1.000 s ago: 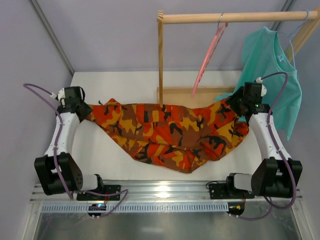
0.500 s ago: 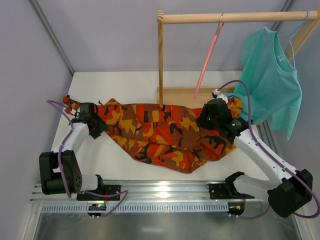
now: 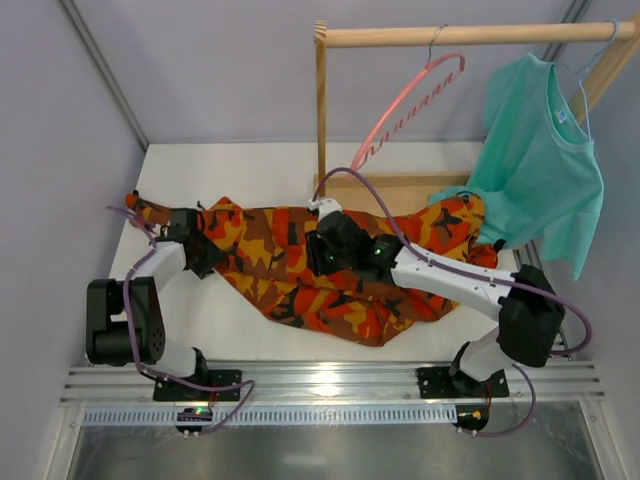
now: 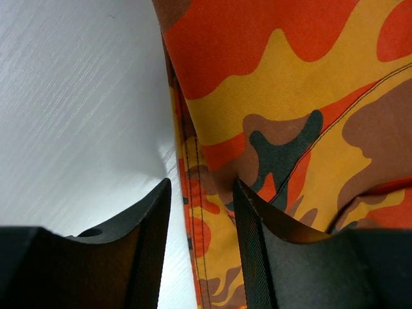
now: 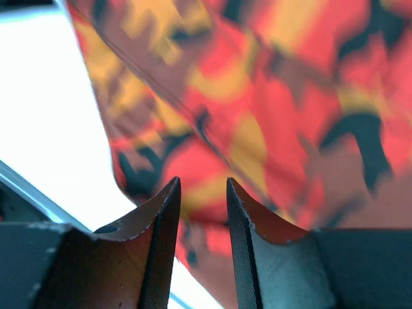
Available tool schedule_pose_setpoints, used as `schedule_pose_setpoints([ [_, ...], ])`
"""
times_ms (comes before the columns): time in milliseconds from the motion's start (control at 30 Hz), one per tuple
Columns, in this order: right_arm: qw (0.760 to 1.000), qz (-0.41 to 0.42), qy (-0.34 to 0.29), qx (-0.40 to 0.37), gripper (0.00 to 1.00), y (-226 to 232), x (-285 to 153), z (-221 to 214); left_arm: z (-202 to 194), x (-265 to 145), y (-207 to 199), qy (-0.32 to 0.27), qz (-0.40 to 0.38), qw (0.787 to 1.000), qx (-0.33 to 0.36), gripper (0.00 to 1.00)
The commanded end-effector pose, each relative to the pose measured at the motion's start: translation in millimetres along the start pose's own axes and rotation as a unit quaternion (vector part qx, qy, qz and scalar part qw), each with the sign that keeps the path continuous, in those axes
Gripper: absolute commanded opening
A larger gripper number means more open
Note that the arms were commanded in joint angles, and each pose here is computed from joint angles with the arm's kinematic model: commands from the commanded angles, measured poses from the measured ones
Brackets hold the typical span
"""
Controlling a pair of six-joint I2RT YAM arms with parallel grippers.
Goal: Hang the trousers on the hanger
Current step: Fold the trousers
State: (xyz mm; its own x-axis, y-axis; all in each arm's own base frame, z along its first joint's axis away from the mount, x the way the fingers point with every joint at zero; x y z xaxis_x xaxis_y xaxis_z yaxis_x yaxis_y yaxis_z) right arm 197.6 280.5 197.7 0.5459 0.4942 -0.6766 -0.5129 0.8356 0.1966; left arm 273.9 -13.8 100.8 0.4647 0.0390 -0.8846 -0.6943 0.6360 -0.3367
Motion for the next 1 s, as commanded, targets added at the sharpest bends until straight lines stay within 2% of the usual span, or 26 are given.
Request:
schedule_pose_setpoints([
  [0,0.992,0.062,-0.090,-0.062,0.38,25,13,55,-2,4,-2,-0.012,-0.011,1.000,-0.003,0.44],
  [133,0.984,0.097,-0.101,-0.111,0.40,46,43,85,-6,4,0,-0.015,-0.005,1.000,0.003,0.44],
  [167,0.986,0.092,-0.079,-0.118,0.40,46,62,80,-7,3,2,-0.018,-0.001,1.000,0.003,0.44],
  [233,0.983,0.111,-0.080,-0.122,0.40,57,72,92,-9,2,5,-0.027,0.013,1.000,0.006,0.44],
  [267,0.984,0.111,-0.060,-0.124,0.40,58,86,85,-10,2,7,-0.029,0.019,0.999,0.004,0.44],
  [433,0.981,0.134,-0.061,-0.123,0.41,68,109,88,-11,-5,10,-0.035,0.018,0.999,0.000,0.42],
  [567,0.979,0.155,-0.038,-0.128,0.43,72,119,82,-6,-26,2,-0.034,-0.007,0.999,0.014,0.48],
  [700,0.976,0.178,-0.017,-0.120,0.44,73,124,68,-9,-41,10,-0.038,0.008,0.999,0.015,0.49],
  [767,0.976,0.176,-0.029,-0.126,0.45,73,133,66,-18,-38,18,-0.042,-0.006,0.999,0.008,0.50],
  [833,0.978,0.156,-0.037,-0.130,0.48,69,149,64,-15,-35,9,-0.066,-0.053,0.996,0.000,0.51],
  [867,0.978,0.152,-0.038,-0.138,0.49,68,153,63,-17,-33,7,-0.056,-0.069,0.996,-0.001,0.54],
  [967,0.978,0.144,-0.025,-0.151,0.49,69,170,60,-20,-30,-1,-0.025,-0.098,0.995,0.008,0.55],
])
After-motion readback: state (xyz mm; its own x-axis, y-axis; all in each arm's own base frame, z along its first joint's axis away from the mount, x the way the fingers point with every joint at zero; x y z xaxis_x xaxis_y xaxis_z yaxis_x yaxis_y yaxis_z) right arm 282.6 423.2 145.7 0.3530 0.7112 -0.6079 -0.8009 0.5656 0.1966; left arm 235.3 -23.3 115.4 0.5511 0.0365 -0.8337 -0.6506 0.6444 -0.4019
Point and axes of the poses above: each gripper's point midway between its finger pads, its own x axis out along the fingers, its own y axis along the line the jaws close on, z = x × y, the point moved 8 cm from there along -x, back along the fingers, and after that the axes turned 4 degrees about -x, right-handed, at the moved point
